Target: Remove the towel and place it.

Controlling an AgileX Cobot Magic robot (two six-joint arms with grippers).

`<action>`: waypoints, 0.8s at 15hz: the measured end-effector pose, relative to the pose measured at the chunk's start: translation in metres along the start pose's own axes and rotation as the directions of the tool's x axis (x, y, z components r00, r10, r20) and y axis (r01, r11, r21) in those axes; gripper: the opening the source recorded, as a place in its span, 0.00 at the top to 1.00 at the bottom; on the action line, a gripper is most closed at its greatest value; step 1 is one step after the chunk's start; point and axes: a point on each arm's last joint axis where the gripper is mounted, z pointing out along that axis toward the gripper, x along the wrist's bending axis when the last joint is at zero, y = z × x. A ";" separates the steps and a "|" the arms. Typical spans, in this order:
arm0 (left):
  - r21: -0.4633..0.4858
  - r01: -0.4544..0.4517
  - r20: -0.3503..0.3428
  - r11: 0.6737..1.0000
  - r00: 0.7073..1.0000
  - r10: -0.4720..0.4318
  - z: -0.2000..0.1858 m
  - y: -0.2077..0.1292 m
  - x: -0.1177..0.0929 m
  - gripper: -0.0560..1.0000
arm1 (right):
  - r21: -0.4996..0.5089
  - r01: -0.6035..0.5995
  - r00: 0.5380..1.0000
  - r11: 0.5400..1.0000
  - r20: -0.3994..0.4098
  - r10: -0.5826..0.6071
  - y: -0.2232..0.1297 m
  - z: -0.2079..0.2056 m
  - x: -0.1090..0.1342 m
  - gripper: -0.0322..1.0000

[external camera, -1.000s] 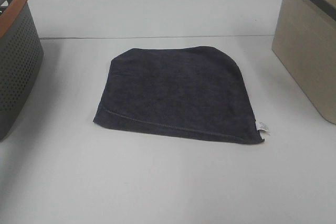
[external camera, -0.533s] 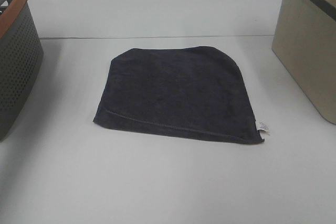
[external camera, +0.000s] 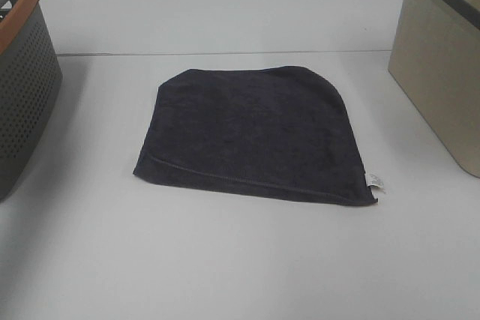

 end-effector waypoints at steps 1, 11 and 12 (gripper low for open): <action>-0.032 0.005 0.009 0.999 1.000 -0.005 -0.010 -0.013 -0.001 0.23 | 0.020 0.005 1.000 1.000 0.000 -0.005 -0.014 -0.004 0.000 0.25; -0.049 -0.002 0.102 0.999 0.995 0.007 -0.063 -0.178 -0.019 0.23 | -0.027 -0.183 0.979 0.983 -0.101 0.180 -0.207 -0.044 0.003 0.25; -0.065 0.007 0.112 0.998 0.994 0.001 -0.067 -0.194 -0.020 0.23 | -0.039 -0.187 0.978 0.982 -0.105 0.182 -0.227 -0.041 0.008 0.25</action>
